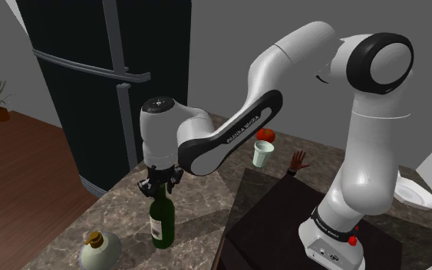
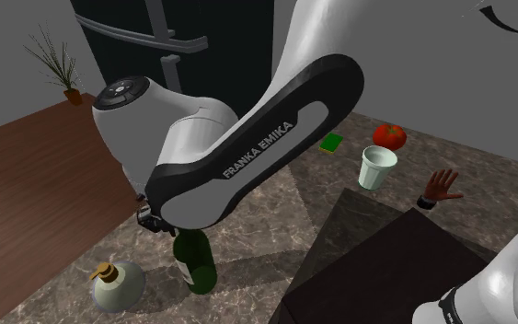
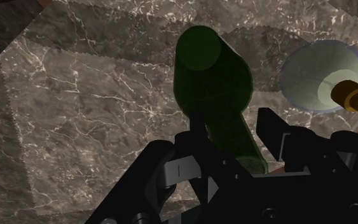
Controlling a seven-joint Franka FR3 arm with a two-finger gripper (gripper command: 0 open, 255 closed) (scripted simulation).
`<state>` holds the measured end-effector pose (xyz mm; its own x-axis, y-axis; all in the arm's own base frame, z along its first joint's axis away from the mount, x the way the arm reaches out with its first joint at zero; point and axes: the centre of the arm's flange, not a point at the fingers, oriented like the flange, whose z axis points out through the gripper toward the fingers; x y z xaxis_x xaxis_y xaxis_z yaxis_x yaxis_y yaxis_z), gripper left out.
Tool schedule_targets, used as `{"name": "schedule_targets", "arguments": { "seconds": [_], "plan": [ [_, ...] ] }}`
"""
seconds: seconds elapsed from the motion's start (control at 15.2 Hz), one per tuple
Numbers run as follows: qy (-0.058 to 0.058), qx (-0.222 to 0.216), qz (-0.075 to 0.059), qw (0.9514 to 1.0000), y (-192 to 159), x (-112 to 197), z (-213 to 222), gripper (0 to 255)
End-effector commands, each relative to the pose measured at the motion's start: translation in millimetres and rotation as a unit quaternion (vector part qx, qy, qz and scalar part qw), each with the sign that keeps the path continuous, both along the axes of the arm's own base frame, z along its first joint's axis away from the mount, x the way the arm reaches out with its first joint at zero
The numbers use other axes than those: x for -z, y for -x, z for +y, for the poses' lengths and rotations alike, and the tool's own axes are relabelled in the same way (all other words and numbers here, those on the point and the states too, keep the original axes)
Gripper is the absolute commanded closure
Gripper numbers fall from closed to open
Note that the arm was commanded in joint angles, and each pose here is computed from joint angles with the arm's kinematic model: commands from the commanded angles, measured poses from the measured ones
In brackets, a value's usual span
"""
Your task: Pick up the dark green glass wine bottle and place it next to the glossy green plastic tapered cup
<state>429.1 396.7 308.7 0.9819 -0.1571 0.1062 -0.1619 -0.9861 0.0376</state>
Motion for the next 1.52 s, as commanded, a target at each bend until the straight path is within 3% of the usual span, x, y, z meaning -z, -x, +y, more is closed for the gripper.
{"name": "schedule_targets", "arguments": {
  "seconds": [0.0, 1.45],
  "plan": [
    [0.000, 0.000, 0.000, 1.0000, 0.8, -9.7, -0.3, 255],
    [0.000, 0.000, 0.000, 1.0000, 0.8, -125.9, -0.3, 255]
  ]
}}
